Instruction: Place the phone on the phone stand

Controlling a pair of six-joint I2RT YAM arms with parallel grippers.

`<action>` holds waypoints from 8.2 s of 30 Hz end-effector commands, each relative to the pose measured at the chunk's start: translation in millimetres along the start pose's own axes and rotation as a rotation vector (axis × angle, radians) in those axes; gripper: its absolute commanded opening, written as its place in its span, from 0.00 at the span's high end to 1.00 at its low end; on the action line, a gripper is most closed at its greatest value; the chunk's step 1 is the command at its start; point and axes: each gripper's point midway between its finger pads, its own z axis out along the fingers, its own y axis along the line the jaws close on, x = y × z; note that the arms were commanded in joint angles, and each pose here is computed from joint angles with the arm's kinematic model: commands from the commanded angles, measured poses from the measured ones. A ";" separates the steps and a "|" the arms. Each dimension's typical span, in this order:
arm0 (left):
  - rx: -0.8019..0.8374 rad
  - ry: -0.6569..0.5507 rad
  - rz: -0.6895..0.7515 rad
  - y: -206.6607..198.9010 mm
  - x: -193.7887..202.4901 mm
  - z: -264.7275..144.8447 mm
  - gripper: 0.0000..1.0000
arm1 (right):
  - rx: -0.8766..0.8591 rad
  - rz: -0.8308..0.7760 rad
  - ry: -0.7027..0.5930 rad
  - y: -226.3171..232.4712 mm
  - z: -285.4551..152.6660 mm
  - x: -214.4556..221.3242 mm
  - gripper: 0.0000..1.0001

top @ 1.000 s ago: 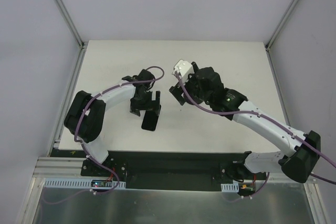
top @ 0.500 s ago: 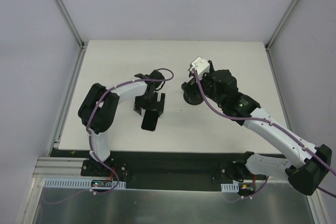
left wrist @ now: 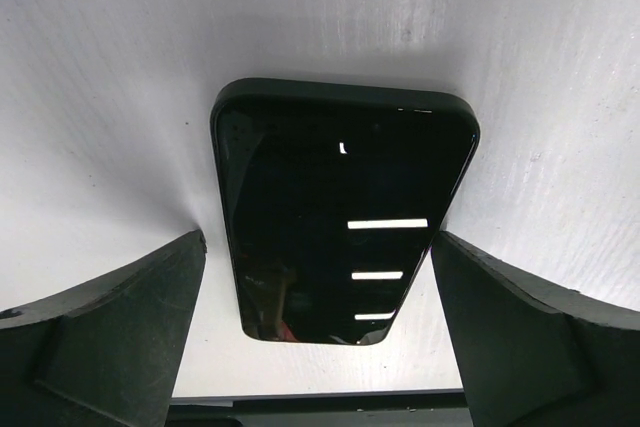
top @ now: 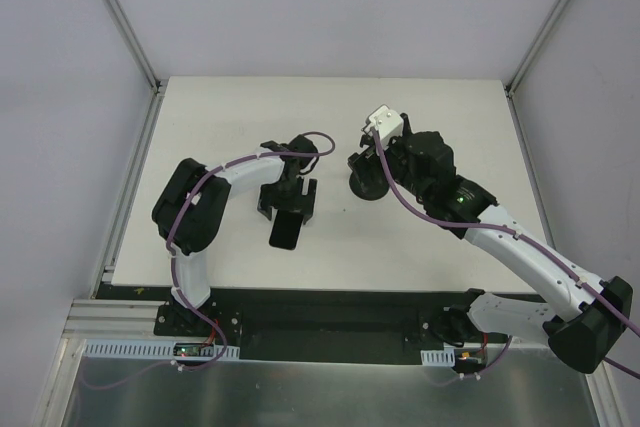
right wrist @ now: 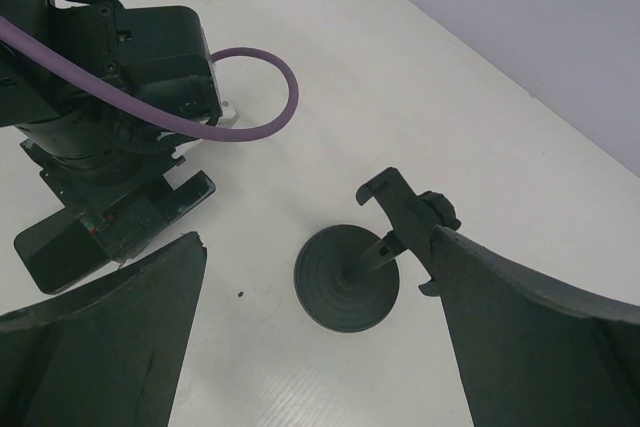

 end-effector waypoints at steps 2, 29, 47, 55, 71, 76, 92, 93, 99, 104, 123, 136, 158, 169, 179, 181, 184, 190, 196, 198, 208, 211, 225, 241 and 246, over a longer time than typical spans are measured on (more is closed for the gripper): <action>-0.076 0.088 0.008 6.6 25.9 9.1 0.13 | 0.042 0.030 -0.082 -9.4 -6.3 -21.0 0.04; -0.133 -0.006 0.035 16.5 17.6 -0.6 0.87 | 0.135 0.208 -0.073 -43.0 -9.0 -17.0 0.04; 0.068 -0.407 -0.057 7.6 -12.0 -91.1 1.00 | 0.091 0.397 -0.043 -49.2 1.3 -10.7 0.04; 0.224 -0.649 -0.056 -0.3 -26.0 -155.2 1.00 | 0.028 0.437 -0.060 -38.9 6.1 -20.2 0.04; 0.487 -0.857 0.023 -27.5 -27.8 -223.5 1.00 | -0.356 0.652 -0.123 59.1 33.6 -80.6 0.15; 0.504 -0.874 0.022 -27.3 -25.8 -226.3 1.00 | -0.353 0.719 -0.097 63.4 46.0 -77.0 0.26; 0.522 -0.879 0.025 -31.3 -28.3 -231.3 1.00 | -0.465 0.713 -0.033 97.9 67.5 -74.8 0.50; 0.523 -0.880 0.027 -31.8 -28.2 -232.0 1.00 | -0.472 0.710 -0.034 99.1 68.3 -76.3 0.51; 0.525 -0.888 0.024 -31.5 -29.2 -235.2 1.00 | -0.497 0.709 -0.019 106.5 72.4 -75.7 0.62; 0.530 -0.894 0.025 -32.4 -29.9 -238.7 1.00 | -0.511 0.708 -0.006 110.6 75.0 -73.7 0.64; 0.598 -0.903 0.034 -41.3 -28.1 -257.9 1.00 | -0.543 0.666 -0.019 115.8 75.0 -74.1 0.99; 0.805 -0.814 0.124 -60.1 13.3 -271.3 0.19 | -0.631 0.621 -0.205 91.5 22.6 -95.8 1.00; 1.338 -0.487 0.466 -70.7 48.1 -298.8 0.37 | -0.911 0.512 -0.263 96.0 -34.1 -106.3 1.00; 1.315 -0.518 0.558 -94.8 50.2 -308.6 0.70 | -0.945 0.482 -0.241 100.0 -39.5 -101.8 1.00; 1.276 -0.659 0.562 -89.8 46.8 -336.4 0.94 | -0.938 0.478 -0.254 99.3 -43.2 -104.8 1.00; 1.269 -0.669 0.558 -89.9 47.0 -336.3 1.00 | -0.947 0.473 -0.256 100.6 -45.3 -104.8 1.00; 1.250 -0.687 0.551 -90.8 47.9 -334.7 1.00 | -0.919 0.482 -0.240 98.9 -43.4 -103.0 0.86; 1.103 -0.842 0.432 -79.0 20.0 -335.9 1.00 | -0.755 0.509 -0.150 74.2 -28.7 -82.0 0.07; 0.997 -0.914 0.389 -76.3 -14.8 -334.7 1.00 | -0.201 0.450 0.024 -7.2 -19.0 -25.5 0.00; 0.936 -0.941 0.325 -71.4 -32.5 -332.1 1.00 | 0.046 0.484 0.149 -49.7 -25.0 8.5 0.00; 0.809 -0.964 0.257 -75.5 -92.9 -328.6 1.00 | 0.227 0.648 0.349 -78.9 -28.0 41.2 0.03; 0.779 -0.964 0.282 -75.4 -96.9 -319.6 1.00 | 0.217 0.684 0.412 -72.9 -15.8 47.9 0.09; 0.736 -0.979 0.417 -70.0 -73.7 -294.5 1.00 | 0.312 0.609 0.438 -79.4 16.2 60.0 0.44; 0.775 -0.986 0.414 -71.7 -65.3 -293.7 1.00 | 0.326 0.547 0.476 -76.9 37.5 71.1 0.78; 0.884 -0.973 0.525 -85.3 -46.4 -304.6 1.00 | 0.207 0.427 0.442 -53.5 44.3 55.2 0.99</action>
